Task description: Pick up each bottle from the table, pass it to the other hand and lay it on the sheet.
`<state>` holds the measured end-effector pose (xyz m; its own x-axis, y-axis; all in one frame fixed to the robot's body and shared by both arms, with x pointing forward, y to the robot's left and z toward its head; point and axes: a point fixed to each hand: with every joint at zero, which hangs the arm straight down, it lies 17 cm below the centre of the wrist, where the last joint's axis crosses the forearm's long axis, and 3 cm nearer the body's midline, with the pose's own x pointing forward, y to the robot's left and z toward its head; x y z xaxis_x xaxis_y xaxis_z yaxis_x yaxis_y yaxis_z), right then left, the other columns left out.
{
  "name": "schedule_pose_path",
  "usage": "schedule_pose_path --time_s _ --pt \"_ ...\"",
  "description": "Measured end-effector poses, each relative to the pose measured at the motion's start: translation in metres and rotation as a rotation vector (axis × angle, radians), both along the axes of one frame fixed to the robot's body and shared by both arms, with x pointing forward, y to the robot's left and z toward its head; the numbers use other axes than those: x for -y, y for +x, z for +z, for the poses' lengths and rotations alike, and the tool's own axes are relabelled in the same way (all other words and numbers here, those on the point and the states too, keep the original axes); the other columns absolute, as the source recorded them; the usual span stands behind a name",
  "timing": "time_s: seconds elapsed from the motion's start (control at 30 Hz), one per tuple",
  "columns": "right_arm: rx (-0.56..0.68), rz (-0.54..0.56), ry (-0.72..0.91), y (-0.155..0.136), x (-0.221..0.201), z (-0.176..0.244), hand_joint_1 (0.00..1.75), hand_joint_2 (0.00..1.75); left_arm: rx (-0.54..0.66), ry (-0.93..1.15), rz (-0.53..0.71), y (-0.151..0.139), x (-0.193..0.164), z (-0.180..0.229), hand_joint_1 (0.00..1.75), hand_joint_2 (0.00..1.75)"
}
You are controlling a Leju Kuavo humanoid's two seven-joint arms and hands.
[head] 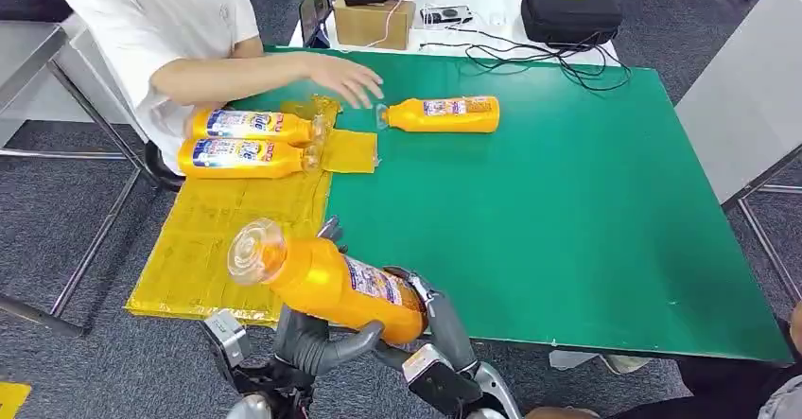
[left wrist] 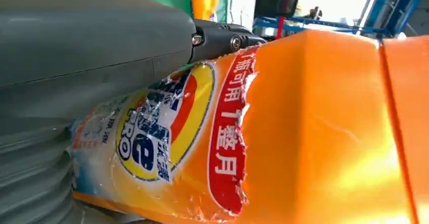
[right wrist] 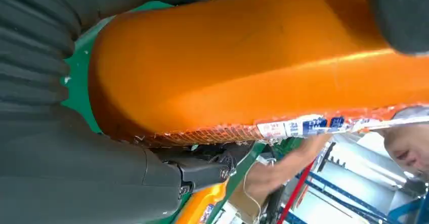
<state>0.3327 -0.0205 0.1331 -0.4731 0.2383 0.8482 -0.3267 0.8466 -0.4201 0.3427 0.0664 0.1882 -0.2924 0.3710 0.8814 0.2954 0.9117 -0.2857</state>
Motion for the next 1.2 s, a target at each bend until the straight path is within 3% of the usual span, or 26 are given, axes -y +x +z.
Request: schedule_pose_path --time_s 0.53,0.57,0.6,0.63,0.8,0.83,0.9,0.93,1.2 --pt "0.006 -0.011 -0.048 -0.007 -0.01 -0.009 1.75 1.75 -0.097 -0.129 0.018 0.01 -0.012 -0.002 0.07 1.75" --pt "0.01 -0.008 -0.054 -0.008 -0.01 -0.01 1.75 1.75 -0.102 -0.127 0.019 0.01 -0.011 -0.003 1.75 1.75" --pt "0.012 -0.008 -0.059 -0.008 -0.01 -0.011 1.75 1.75 -0.105 -0.126 0.02 0.01 -0.011 -0.004 1.75 1.75" --pt "0.013 -0.008 -0.064 -0.007 -0.009 -0.012 1.1 1.75 -0.108 -0.126 0.019 0.01 -0.011 -0.005 1.75 1.75" --pt "0.033 -0.02 -0.1 -0.006 -0.008 -0.014 1.1 1.75 -0.17 -0.205 -0.039 0.011 -0.007 -0.01 1.75 1.75" --pt "0.035 -0.022 -0.106 -0.006 -0.008 -0.015 0.09 1.75 -0.172 -0.211 -0.045 0.011 -0.006 -0.01 1.75 1.75" --pt "0.035 -0.019 -0.112 -0.006 -0.008 -0.017 0.0 1.75 -0.172 -0.216 -0.047 0.012 -0.007 -0.009 1.75 1.75" --pt "0.036 -0.011 -0.12 -0.009 -0.011 -0.019 0.0 0.0 -0.175 -0.222 -0.051 0.013 -0.006 -0.009 1.75 1.75" --pt "0.065 -0.053 -0.158 -0.011 -0.007 -0.026 0.0 0.0 -0.213 -0.351 -0.154 0.012 -0.003 -0.006 1.75 1.75"
